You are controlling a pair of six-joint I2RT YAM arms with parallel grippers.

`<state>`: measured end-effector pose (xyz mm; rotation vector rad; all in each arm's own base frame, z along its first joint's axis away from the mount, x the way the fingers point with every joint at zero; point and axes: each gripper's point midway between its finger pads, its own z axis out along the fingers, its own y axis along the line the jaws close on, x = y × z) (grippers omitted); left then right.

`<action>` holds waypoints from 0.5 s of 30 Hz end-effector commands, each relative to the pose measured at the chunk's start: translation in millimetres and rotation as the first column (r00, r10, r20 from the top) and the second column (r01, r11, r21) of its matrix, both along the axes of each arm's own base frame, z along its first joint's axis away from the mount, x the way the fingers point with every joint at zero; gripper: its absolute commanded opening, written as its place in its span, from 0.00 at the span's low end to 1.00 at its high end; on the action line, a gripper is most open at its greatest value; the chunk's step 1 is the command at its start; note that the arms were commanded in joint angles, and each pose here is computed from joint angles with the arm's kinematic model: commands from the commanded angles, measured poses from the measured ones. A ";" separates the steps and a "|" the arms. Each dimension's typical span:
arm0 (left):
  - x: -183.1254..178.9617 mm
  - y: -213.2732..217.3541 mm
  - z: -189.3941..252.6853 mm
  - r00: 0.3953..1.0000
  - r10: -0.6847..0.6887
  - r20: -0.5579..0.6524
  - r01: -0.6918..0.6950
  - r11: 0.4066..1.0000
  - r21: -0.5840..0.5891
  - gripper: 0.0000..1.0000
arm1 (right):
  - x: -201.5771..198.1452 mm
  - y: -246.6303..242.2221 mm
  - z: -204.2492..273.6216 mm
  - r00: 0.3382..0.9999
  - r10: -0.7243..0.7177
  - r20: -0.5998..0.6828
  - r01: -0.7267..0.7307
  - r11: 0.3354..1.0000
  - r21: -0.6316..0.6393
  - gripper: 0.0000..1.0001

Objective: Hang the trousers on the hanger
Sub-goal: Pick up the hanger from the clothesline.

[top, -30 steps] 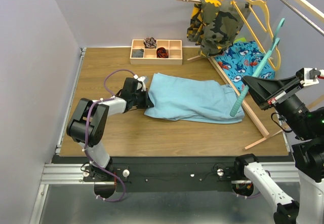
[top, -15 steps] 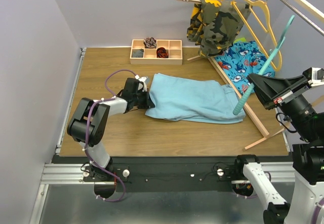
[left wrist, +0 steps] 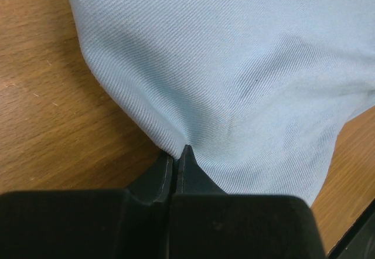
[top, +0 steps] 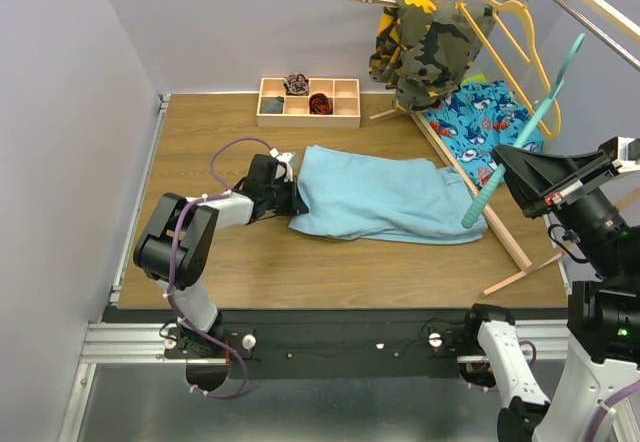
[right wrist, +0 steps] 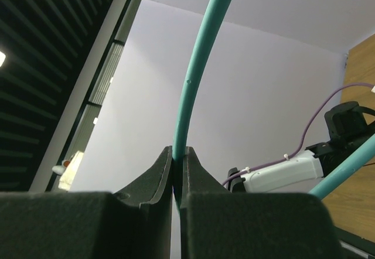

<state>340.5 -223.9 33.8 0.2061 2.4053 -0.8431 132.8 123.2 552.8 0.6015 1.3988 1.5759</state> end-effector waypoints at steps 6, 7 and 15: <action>-7.6 -19.3 4.3 0.999 -0.054 0.007 0.054 0.998 -0.040 0.00 | -30.4 13.5 24.2 0.995 0.064 0.080 -0.063 0.998 -0.024 0.01; -7.8 -20.1 4.4 0.998 -0.055 0.005 0.056 0.998 -0.042 0.00 | -32.7 13.8 24.3 0.995 0.065 0.071 -0.066 0.998 -0.002 0.01; -9.6 -20.8 5.9 0.998 -0.058 0.010 0.058 0.997 -0.045 0.00 | -33.9 13.1 14.2 0.997 0.063 0.045 -0.065 0.997 0.046 0.01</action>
